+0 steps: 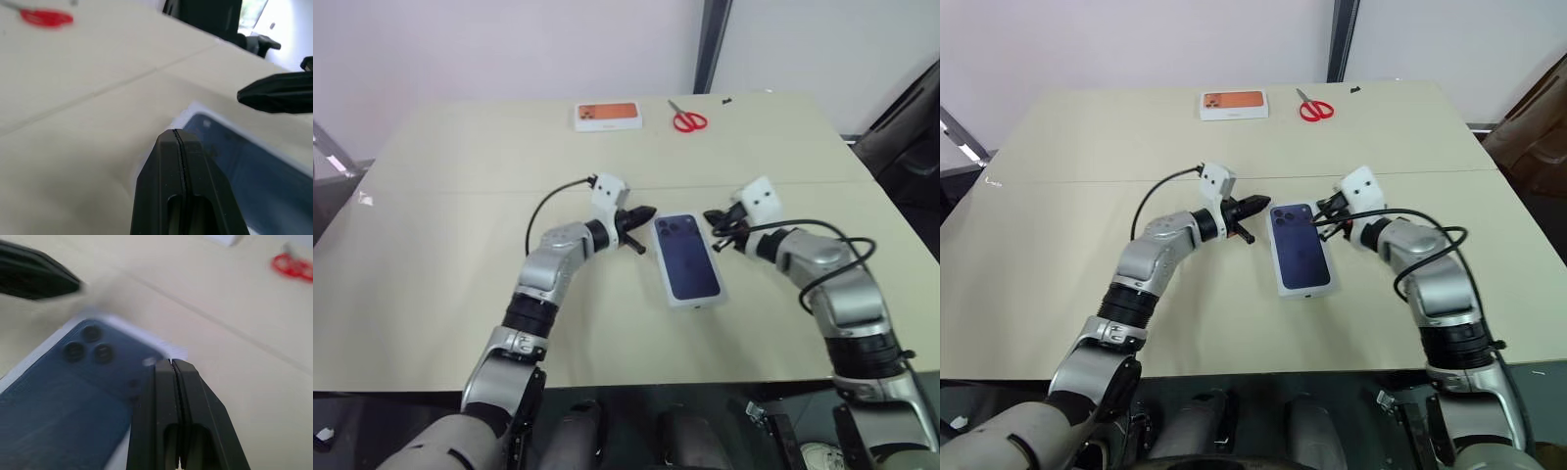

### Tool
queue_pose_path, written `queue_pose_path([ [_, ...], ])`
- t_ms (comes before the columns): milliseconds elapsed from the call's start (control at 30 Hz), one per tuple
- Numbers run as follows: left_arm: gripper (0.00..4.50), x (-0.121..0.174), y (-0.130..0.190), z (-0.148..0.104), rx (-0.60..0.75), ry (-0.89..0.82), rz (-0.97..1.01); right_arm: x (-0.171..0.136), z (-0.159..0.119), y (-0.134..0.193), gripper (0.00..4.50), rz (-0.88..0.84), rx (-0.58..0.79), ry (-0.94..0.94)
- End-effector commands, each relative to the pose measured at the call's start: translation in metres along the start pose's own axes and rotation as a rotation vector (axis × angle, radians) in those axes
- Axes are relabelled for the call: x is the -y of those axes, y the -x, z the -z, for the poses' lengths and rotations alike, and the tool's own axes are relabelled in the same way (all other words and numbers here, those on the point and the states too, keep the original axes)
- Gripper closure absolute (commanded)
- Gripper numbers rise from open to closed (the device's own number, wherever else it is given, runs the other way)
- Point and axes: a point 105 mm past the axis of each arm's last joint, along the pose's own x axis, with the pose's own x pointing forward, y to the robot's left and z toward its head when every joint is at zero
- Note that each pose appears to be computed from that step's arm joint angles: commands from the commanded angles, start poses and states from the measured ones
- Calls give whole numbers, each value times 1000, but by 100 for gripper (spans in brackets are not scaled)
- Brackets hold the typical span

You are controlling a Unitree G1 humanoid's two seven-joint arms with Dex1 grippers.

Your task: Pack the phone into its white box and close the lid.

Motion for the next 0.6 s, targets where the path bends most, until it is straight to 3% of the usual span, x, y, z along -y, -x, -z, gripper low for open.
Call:
queue_pose_path([
  [33,450,3,-9,17,-113,-128,14,-19,22,-4,446,-68,-107,106],
  [133,450,8,-5,38,-187,-123,57,-29,41,1,446,-112,-182,129],
  [400,450,5,10,34,-144,-122,79,-33,43,24,446,-183,-174,30],
  [500,365,7,20,23,-83,-75,123,-36,35,31,323,-224,-143,9],
  [600,219,9,34,11,-41,-115,159,-27,22,32,170,-200,-85,18],
])
